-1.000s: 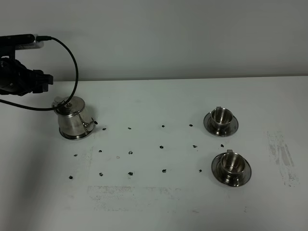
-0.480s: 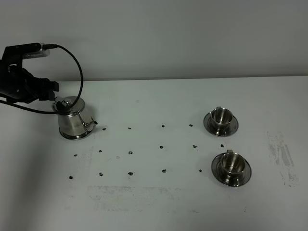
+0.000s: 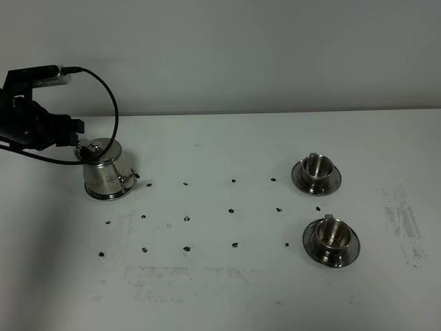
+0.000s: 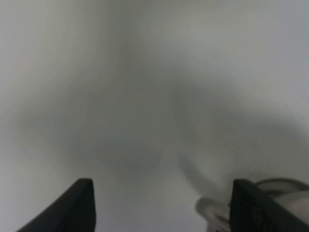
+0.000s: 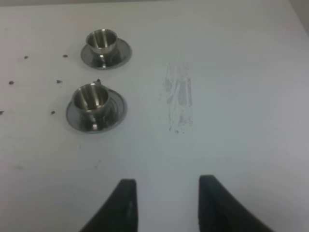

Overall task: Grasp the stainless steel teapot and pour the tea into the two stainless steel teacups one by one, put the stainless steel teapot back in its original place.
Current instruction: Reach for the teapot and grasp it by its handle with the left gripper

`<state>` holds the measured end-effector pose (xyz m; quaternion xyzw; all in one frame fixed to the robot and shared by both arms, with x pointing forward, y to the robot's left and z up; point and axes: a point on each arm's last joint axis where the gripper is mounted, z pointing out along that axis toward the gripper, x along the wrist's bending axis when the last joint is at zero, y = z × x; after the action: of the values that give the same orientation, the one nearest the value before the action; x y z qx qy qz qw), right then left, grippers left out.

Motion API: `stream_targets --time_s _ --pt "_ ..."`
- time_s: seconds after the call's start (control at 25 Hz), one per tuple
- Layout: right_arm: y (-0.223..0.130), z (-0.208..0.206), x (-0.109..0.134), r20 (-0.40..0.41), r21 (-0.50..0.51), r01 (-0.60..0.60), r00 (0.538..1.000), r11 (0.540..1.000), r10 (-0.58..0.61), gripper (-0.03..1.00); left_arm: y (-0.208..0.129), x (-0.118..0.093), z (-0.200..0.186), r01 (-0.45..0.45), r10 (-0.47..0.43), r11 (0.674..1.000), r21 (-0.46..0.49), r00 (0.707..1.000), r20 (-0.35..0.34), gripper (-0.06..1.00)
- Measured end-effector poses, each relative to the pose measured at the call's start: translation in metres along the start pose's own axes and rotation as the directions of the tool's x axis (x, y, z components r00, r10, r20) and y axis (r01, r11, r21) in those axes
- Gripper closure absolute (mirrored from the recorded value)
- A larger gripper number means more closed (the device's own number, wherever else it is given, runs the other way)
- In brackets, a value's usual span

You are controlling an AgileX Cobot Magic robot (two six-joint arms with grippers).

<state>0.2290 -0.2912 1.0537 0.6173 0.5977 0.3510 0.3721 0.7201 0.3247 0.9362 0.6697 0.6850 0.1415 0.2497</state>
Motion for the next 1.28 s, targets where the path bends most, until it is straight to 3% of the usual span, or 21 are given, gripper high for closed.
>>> stream_targets --time_s 0.52,1.28 --pt "0.000 0.000 0.000 0.000 0.000 0.000 1.000 1.000 0.000 0.67 -0.004 0.000 0.007 0.041 -0.042 0.999 0.019 0.999 0.026 0.34" --pt "0.000 0.000 0.000 0.000 0.000 0.000 1.000 1.000 0.000 0.67 -0.015 -0.002 -0.003 -0.048 0.040 0.985 0.163 0.998 0.053 0.34"
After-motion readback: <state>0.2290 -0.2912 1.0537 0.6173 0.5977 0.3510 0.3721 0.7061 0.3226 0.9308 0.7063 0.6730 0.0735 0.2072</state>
